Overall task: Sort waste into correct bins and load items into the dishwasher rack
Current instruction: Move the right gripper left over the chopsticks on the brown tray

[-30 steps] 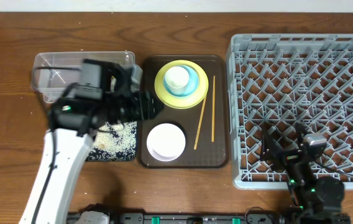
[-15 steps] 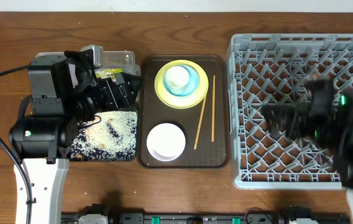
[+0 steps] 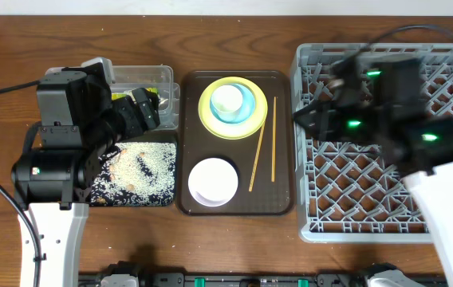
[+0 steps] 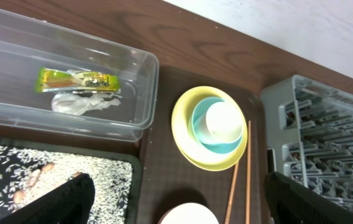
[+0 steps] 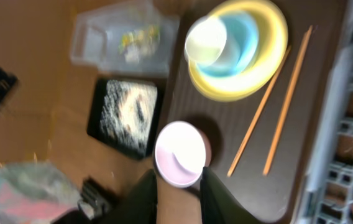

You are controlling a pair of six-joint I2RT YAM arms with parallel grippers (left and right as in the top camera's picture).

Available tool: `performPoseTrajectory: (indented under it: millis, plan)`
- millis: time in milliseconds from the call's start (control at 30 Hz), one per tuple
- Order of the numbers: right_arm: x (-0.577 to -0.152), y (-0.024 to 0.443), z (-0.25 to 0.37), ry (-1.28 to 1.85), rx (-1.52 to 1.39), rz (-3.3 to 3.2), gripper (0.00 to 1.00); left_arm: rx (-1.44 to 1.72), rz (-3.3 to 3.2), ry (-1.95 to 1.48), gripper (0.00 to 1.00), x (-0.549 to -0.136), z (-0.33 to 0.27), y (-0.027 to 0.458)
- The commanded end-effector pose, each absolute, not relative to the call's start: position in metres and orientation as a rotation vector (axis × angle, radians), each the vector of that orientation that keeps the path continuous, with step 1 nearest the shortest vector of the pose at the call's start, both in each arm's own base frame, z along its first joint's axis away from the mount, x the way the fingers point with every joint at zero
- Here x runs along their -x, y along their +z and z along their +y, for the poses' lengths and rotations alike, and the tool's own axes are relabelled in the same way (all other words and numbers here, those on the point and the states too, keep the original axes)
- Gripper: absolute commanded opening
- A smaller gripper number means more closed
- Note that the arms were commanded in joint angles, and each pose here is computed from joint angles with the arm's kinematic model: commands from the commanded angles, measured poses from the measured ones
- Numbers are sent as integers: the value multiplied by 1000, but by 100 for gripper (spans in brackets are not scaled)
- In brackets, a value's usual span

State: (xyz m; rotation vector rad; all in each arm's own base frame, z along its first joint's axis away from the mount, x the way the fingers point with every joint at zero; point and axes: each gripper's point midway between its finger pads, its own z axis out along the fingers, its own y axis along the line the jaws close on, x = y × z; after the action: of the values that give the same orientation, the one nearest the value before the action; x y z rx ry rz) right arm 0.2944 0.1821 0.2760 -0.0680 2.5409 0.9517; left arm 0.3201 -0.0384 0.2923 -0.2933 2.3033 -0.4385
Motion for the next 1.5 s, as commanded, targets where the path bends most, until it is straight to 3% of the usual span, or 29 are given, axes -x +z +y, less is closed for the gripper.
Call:
performPoseTrajectory:
  millis: [0,33,267,367,567,933,1467]
  plan:
    - [-288,248,203,805,-58,2651,5,306,2299,-389,90,-322,-31,293]
    - [-286,237,211,725,-49,2676,1,306,2299,-389,91,-322,-31,293]
    - [-290,188,217,264,-174,2690,1,306,2299,-389,90,-322,-31,293]
    - [-295,169,219,158,-158,2704,8,306,2299,-389,91,-322,-31,293]
    - [-300,129,219,30,-150,2780,13,306,2299,-389,91,-322,-31,293]
    - [-305,65,220,-126,-139,2883,16,306,2299,-389,91,-322,-31,293]
    - [-326,33,222,-162,-240,2845,16,307,2302,-389,91,-322,-31,292]
